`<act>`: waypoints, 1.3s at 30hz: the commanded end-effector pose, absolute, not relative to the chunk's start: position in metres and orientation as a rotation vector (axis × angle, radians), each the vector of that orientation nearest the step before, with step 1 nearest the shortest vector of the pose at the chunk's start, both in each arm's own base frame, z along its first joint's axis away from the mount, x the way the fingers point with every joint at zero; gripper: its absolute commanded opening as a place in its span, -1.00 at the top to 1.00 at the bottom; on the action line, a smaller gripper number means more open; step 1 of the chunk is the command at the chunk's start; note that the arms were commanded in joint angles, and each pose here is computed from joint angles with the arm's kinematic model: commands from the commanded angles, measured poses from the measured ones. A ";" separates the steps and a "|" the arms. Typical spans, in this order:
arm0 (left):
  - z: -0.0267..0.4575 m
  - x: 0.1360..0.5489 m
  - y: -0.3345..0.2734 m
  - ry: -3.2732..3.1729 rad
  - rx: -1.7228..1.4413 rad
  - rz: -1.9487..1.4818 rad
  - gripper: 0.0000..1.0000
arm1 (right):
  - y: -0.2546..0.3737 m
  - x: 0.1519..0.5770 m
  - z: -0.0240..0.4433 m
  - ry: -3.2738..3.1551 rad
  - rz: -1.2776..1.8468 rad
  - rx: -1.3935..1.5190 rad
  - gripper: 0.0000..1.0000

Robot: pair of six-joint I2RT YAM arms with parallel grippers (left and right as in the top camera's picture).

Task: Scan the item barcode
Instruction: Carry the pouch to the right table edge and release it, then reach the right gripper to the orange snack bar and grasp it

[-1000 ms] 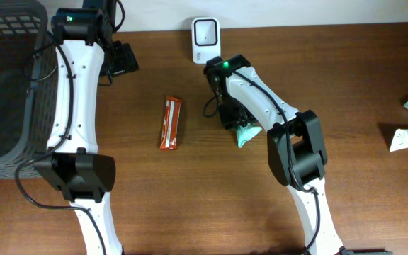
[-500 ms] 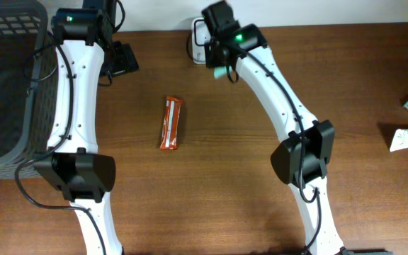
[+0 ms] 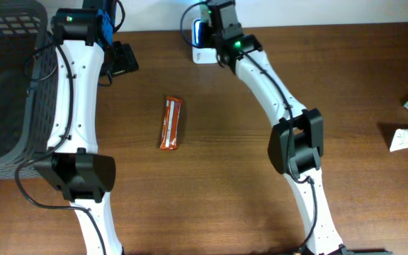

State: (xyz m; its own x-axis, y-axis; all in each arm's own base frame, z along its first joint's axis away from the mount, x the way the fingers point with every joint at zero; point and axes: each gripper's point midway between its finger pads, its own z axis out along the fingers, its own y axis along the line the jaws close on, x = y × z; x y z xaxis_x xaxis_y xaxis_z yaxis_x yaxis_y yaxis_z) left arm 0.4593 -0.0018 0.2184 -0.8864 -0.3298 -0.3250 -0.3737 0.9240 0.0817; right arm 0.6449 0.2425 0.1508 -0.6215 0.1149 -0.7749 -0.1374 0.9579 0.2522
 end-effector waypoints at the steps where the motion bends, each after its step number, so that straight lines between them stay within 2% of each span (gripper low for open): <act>1: 0.225 0.459 -0.001 2.761 -0.507 0.214 -0.98 | 0.112 0.646 0.239 2.124 0.117 0.243 0.92; 4: 0.225 0.459 -0.001 2.761 -0.507 0.214 -0.98 | -0.033 0.606 0.232 2.211 -0.265 0.543 0.92; 5: 0.225 0.459 -0.001 2.761 -0.507 0.214 -0.98 | -0.096 0.577 0.217 2.273 -0.405 0.692 0.92; 9: 0.225 0.459 -0.001 2.761 -0.507 0.214 -0.98 | -0.232 0.486 0.173 2.361 -0.571 1.183 0.92; 12: 0.225 0.459 -0.001 2.761 -0.507 0.214 -0.98 | -0.283 0.446 0.137 2.418 -0.441 1.407 0.91; 16: 0.225 0.459 -0.001 2.761 -0.507 0.214 -0.98 | -0.325 0.420 0.114 2.396 -0.398 1.549 0.90; 17: 0.225 0.459 -0.001 2.761 -0.507 0.214 -0.98 | -0.329 0.417 0.112 2.393 -0.400 1.561 0.82; 20: 0.225 0.459 -0.001 2.761 -0.507 0.214 -0.98 | -0.339 0.417 0.109 2.363 -0.401 1.573 -0.12; 22: 0.225 0.459 -0.001 2.761 -0.507 0.214 -0.98 | -0.334 0.423 0.108 2.404 -0.379 1.514 -0.44; 24: 0.225 0.459 -0.001 2.761 -0.507 0.214 -0.98 | -0.315 0.436 0.109 2.498 -0.290 1.371 -0.61; 27: 0.225 0.459 -0.001 2.761 -0.507 0.214 -0.98 | -0.278 0.460 0.151 2.471 -0.110 1.244 -0.64; 29: 0.225 0.459 -0.001 2.761 -0.507 0.214 -0.98 | -0.208 0.488 0.201 2.451 0.220 1.028 -0.72; 32: 0.225 0.459 -0.001 2.761 -0.507 0.214 -0.98 | -0.096 0.512 0.231 2.504 0.640 0.606 -0.74; 35: 0.225 0.459 -0.001 2.761 -0.507 0.214 -0.98 | 0.014 0.511 0.207 2.677 0.750 0.376 -0.72; 36: 0.225 0.459 -0.001 2.761 -0.507 0.214 -0.98 | 0.052 0.509 0.198 2.724 0.772 0.287 -0.60; 39: 0.225 0.459 -0.001 2.761 -0.507 0.214 -0.99 | 0.145 0.498 0.167 2.813 0.786 0.046 -0.45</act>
